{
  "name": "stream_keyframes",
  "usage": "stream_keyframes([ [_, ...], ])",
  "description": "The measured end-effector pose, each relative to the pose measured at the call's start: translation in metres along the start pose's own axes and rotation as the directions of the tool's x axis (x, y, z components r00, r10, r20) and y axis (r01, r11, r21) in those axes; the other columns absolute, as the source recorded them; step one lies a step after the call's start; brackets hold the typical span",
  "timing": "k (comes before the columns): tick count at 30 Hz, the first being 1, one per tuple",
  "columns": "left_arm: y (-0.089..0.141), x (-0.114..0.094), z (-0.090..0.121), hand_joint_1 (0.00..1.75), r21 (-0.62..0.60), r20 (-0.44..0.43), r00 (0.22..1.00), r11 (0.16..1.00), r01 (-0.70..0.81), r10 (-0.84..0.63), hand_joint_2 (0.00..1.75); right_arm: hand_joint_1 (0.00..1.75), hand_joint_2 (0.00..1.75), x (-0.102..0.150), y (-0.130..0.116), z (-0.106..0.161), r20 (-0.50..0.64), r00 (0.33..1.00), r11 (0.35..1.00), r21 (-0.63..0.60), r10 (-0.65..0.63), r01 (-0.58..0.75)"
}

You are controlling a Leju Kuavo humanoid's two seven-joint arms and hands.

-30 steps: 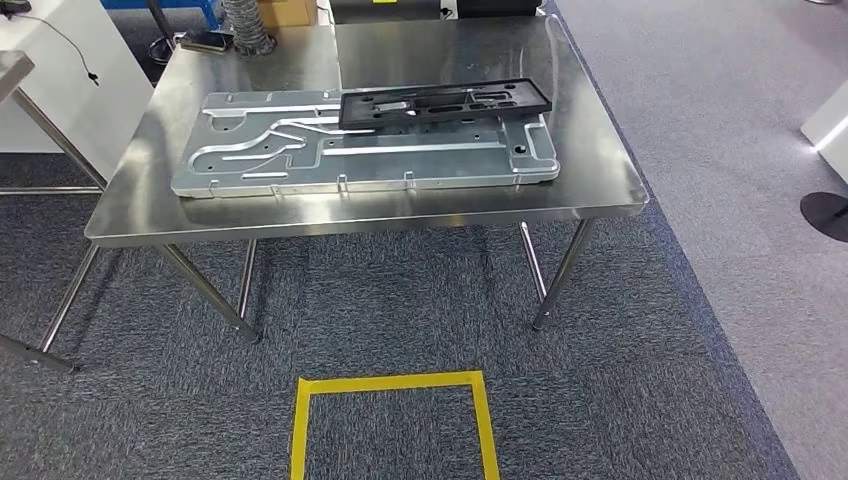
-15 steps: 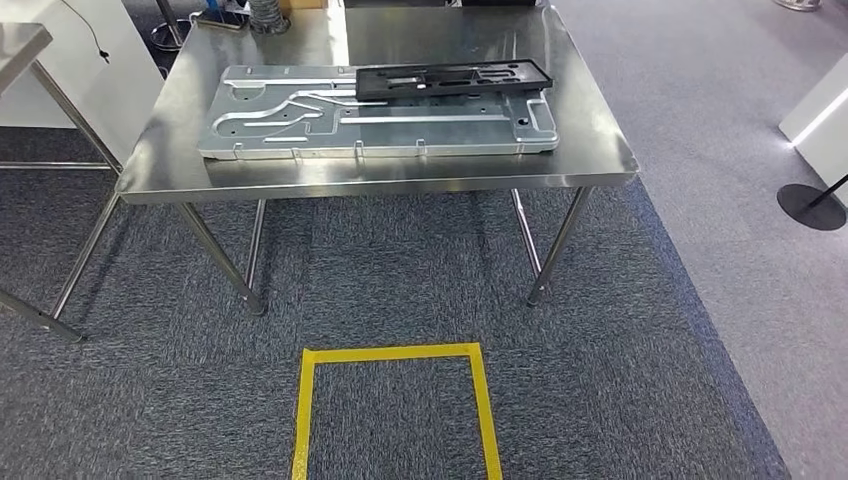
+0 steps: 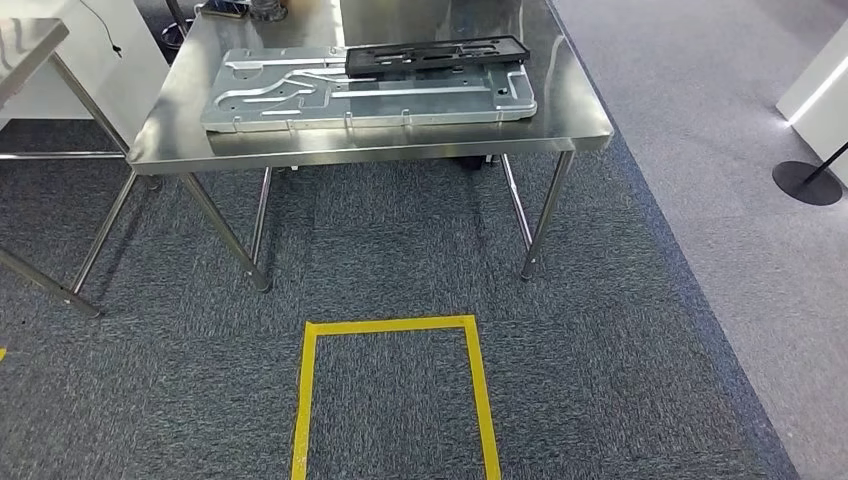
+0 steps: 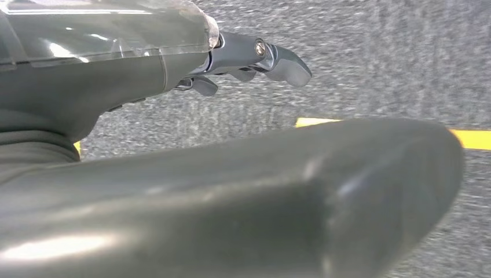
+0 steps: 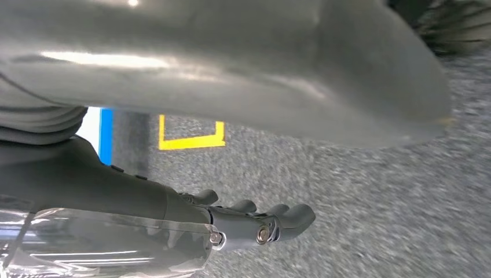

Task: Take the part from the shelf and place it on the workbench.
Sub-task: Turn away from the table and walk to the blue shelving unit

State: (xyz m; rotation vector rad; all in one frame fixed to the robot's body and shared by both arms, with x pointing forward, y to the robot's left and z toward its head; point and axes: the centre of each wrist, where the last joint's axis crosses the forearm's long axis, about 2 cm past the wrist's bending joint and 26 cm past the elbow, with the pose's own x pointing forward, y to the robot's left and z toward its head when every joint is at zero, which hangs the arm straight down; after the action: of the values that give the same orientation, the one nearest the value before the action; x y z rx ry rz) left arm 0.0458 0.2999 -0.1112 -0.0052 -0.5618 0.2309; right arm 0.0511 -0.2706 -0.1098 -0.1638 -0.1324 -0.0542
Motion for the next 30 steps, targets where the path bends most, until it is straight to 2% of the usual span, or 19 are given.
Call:
stream_keyframes([
  [5,-0.0027,0.0056,-0.0028,0.0,0.0,0.014,1.0,1.0,-0.01,0.01,0.0,0.0,0.0,0.0005,0.001,0.0001,0.002,1.0,1.0,0.027,-0.009,0.009],
  [11,-0.0032,0.0014,-0.0009,0.0,0.033,-0.052,0.998,0.999,-0.021,0.023,0.0,0.0,0.0,-0.0047,0.0002,-0.0001,0.0,1.0,0.998,0.058,-0.031,0.031],
  [12,-0.003,0.0011,-0.0007,0.0,0.038,-0.063,0.998,0.999,-0.024,0.026,0.0,0.0,0.44,-0.0048,0.0003,-0.0001,0.004,0.999,0.997,0.063,-0.034,0.034],
  [15,-0.003,0.0009,-0.0006,0.0,0.048,-0.084,0.996,0.998,-0.029,0.033,1.31,0.0,1.75,-0.0046,0.0001,-0.0002,0.009,0.999,0.997,0.07,-0.038,0.037],
  [16,-0.0036,0.0008,-0.0006,0.0,0.049,-0.087,0.996,0.998,-0.03,0.034,1.75,0.0,1.75,-0.0039,-0.0008,-0.0004,0.01,0.999,0.997,0.07,-0.039,0.038],
  [25,-0.007,0.0017,-0.0012,0.0,0.05,-0.087,0.995,0.998,-0.037,0.041,1.75,0.0,1.75,-0.0038,-0.0048,-0.0012,-0.012,1.0,0.998,0.057,-0.027,0.027],
  [29,-0.0071,0.002,-0.0014,0.0,0.052,-0.083,0.995,0.998,-0.042,0.046,1.75,0.0,0.0,-0.004,-0.0062,-0.0015,-0.019,0.999,0.998,0.052,-0.035,0.036],
  [30,-0.0071,0.002,-0.0013,0.0,0.051,-0.083,0.995,0.998,-0.044,0.048,1.75,0.0,0.44,-0.004,-0.0063,-0.0015,-0.017,0.999,0.998,0.054,-0.039,0.04],
])
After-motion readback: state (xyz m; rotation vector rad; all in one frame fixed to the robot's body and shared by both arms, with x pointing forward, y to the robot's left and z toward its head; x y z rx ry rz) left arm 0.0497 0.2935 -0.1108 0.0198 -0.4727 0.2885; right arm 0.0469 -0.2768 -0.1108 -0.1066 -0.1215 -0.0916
